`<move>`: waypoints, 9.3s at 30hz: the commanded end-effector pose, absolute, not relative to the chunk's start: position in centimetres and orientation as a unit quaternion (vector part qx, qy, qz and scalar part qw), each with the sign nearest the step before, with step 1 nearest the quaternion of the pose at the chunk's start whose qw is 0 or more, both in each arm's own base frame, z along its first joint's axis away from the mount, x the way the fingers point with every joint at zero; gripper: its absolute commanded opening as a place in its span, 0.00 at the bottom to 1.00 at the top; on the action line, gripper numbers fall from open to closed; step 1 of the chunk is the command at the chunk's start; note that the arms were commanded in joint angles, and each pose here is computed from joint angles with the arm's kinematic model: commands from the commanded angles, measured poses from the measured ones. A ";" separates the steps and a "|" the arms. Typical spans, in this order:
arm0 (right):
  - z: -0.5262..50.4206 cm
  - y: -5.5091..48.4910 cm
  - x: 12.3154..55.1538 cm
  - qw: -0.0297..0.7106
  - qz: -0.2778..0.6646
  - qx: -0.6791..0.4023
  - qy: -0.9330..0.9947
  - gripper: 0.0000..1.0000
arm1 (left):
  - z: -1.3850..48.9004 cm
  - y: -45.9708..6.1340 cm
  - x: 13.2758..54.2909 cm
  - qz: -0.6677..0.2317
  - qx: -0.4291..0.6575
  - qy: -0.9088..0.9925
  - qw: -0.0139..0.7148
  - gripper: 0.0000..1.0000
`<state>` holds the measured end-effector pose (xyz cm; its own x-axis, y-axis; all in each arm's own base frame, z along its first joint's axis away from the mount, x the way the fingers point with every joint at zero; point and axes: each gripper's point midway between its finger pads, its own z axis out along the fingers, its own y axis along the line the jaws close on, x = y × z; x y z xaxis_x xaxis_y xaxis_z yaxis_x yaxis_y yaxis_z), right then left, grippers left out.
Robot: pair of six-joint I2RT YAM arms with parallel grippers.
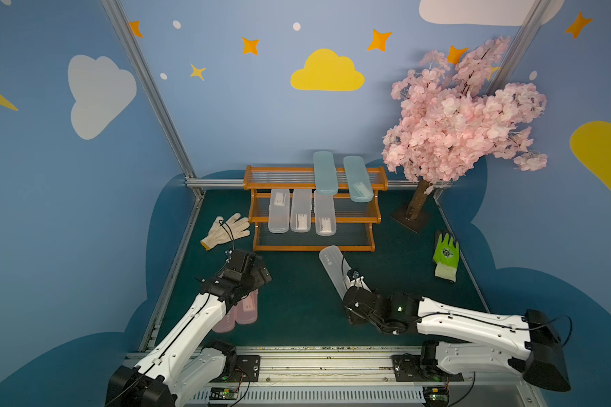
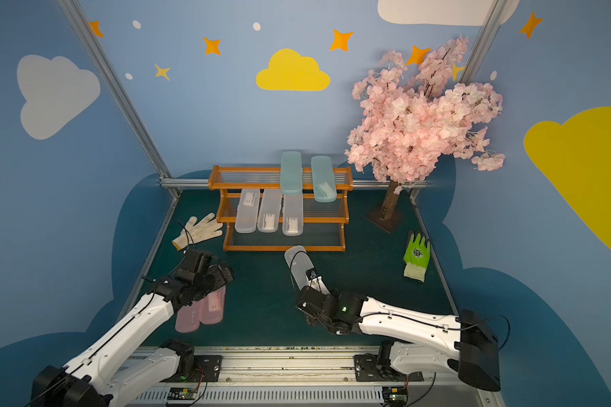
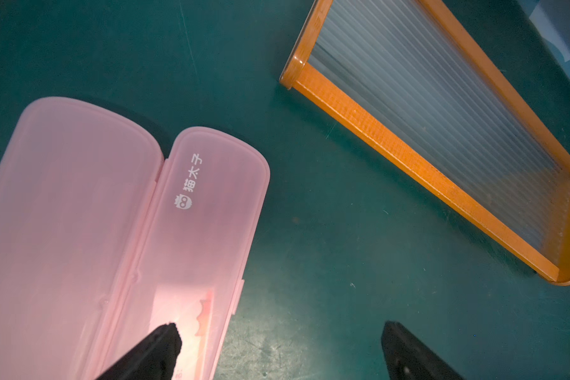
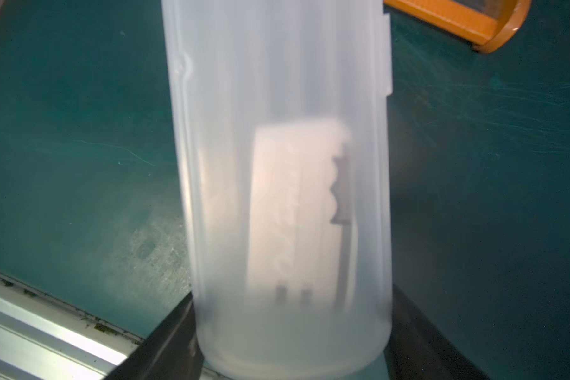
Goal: Place the pencil cases on the shelf according to color
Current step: Pick up the pencil case from the center of the board, then place the pencil case on the shelf, then pick up the pencil case from the center of the board, then move the pencil case to the center of the board, then place the pencil case on the shelf.
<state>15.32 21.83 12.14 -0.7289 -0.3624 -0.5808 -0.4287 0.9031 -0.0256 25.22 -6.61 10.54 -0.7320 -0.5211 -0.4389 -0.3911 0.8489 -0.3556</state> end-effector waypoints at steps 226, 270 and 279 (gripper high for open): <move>9.2 23.4 22.5 0.296 0.015 -0.157 0.942 0.50 | 5.5 -1.7 21.8 -0.005 -0.303 0.936 0.182 1.00; 6.9 27.0 34.4 0.286 0.036 -0.047 0.956 0.99 | 4.4 -1.7 20.6 0.013 -0.299 0.942 0.149 1.00; 8.4 26.4 30.2 0.284 0.034 -0.051 0.957 0.99 | 4.4 -1.4 19.5 0.017 -0.310 0.940 0.141 1.00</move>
